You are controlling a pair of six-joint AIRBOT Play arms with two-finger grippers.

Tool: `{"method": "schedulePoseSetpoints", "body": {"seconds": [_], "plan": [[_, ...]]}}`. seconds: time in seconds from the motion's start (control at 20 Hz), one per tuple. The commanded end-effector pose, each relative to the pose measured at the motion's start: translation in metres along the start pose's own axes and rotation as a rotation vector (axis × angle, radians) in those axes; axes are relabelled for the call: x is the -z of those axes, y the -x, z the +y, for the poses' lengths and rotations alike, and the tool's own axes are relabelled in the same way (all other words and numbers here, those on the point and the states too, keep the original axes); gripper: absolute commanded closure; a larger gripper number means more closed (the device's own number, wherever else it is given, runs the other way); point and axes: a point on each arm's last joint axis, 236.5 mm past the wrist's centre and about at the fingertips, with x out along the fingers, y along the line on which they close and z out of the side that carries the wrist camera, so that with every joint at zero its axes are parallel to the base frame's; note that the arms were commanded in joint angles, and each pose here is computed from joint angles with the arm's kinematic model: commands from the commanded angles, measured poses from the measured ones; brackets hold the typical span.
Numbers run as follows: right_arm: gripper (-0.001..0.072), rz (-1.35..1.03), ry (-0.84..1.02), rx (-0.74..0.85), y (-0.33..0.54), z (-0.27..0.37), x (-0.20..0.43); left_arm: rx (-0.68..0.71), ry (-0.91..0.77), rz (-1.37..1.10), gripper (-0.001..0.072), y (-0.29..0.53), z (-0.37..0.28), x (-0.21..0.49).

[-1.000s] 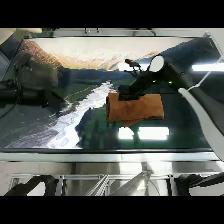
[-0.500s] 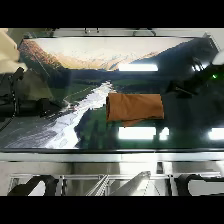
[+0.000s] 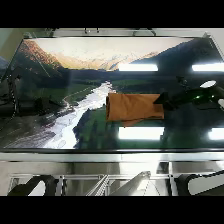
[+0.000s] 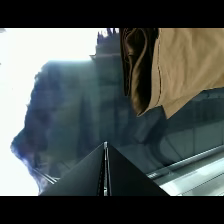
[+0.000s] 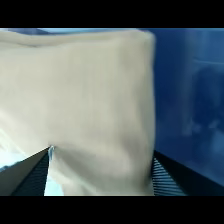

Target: Fold the shirts.

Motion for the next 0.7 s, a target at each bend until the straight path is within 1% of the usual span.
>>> {"method": "schedulePoseSetpoints", "body": {"seconds": [0.0, 0.05, 0.1, 0.15, 0.3, 0.35, 0.4, 0.45, 0.55, 0.6, 0.65], "plan": [[0.002, -0.005, 0.006, -0.08, -0.027, 0.013, -0.003, 0.003, 0.001, 0.009, 0.0686, 0.0, 0.0, 0.002], [0.0139, -0.003, 0.007, -0.09, -0.03, 0.017, -0.003, 0.002, 0.0, 0.008, 0.0687, 0.0, 0.0, 0.002], [0.0526, -0.007, 0.034, -0.116, -0.031, 0.025, -0.003, 0.003, 0.001, 0.009, 0.0687, 0.0, -0.001, 0.002], [0.0687, -0.023, 0.045, -0.15, -0.03, 0.035, -0.007, 0.003, 0.001, 0.01, 0.0687, 0.0, -0.001, 0.003], [0.0689, -0.138, 0.047, -0.275, -0.009, 0.065, -0.032, 0.003, 0.001, 0.011, 0.0686, 0.0, -0.001, 0.003], [0.069, -0.195, 0.047, -0.292, 0.008, 0.069, -0.045, 0.004, 0.001, 0.011, 0.0686, 0.0, -0.001, 0.003], [0.069, -0.27, 0.053, -0.276, 0.032, 0.065, -0.064, 0.003, 0.001, 0.012, 0.0687, 0.0, -0.001, 0.003], [0.069, -0.366, 0.033, -0.24, 0.063, 0.053, -0.086, 0.003, 0.0, 0.011, 0.0686, 0.0, -0.001, 0.003], [0.0691, -0.632, -0.124, -0.144, 0.157, 0.001, -0.121, 0.003, 0.0, 0.013, 0.0687, 0.0, -0.001, 0.003], [0.0691, -0.738, -0.216, -0.09, 0.205, -0.032, -0.122, 0.004, 0.0, 0.018, 0.0686, 0.0, -0.001, 0.004], [0.0691, -0.815, -0.314, -0.02, 0.248, -0.069, -0.109, 0.007, 0.0, 0.024, 0.0686, 0.0, -0.001, 0.006]]}}
